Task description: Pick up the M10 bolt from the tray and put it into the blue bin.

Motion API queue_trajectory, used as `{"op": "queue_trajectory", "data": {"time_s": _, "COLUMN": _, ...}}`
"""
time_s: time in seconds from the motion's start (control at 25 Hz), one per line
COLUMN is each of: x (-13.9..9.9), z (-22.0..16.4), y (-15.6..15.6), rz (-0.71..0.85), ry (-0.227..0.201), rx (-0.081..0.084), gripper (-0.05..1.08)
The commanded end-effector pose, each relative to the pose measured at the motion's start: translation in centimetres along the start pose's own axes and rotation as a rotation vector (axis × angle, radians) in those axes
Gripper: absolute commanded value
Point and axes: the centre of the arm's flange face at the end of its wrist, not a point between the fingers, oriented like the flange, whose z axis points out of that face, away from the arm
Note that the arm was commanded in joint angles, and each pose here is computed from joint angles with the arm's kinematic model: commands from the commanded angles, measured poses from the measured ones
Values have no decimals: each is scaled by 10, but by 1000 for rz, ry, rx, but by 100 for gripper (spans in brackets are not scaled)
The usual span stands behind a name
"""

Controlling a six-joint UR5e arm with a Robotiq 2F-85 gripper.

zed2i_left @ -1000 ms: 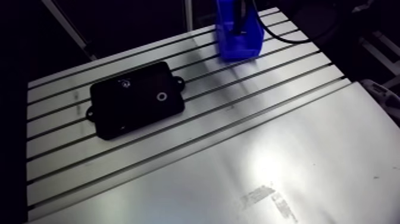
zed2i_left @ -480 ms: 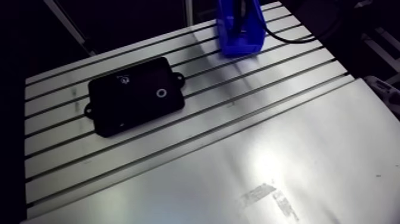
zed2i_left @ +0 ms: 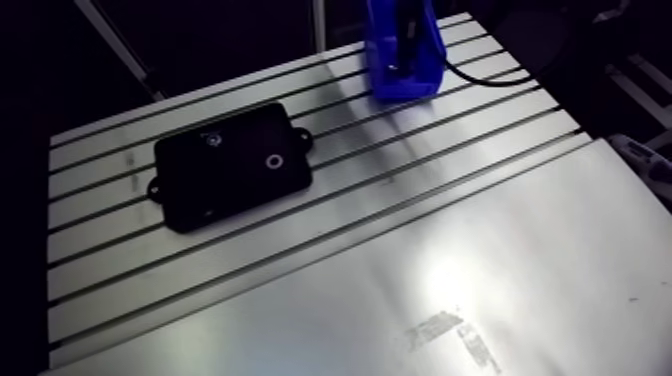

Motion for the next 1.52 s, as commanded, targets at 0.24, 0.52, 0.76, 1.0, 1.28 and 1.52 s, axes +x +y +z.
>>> {"op": "queue_trajectory", "data": {"time_s": 0.24, "x": -5, "z": -72, "y": -17, "rz": 1, "ry": 21, "rx": -73, "gripper": 1}}
{"op": "queue_trajectory", "data": {"time_s": 0.52, "x": -13, "z": -149, "y": -36, "rz": 24, "ry": 37, "rx": -88, "gripper": 1}}
{"op": "queue_trajectory", "data": {"time_s": 0.76, "x": -5, "z": -217, "y": -62, "rz": 209, "ry": 50, "rx": -44, "gripper": 2}}
{"op": "queue_trajectory", "data": {"time_s": 1.0, "x": 43, "z": -250, "y": -107, "rz": 553, "ry": 62, "rx": -25, "gripper": 2}}
{"op": "queue_trajectory", "data": {"time_s": 1.28, "x": 89, "z": -266, "y": -144, "rz": 943, "ry": 55, "rx": 20, "gripper": 6}}
{"op": "queue_trajectory", "data": {"time_s": 1.52, "x": 99, "z": -280, "y": -166, "rz": 1101, "ry": 86, "rx": 81, "gripper": 6}}
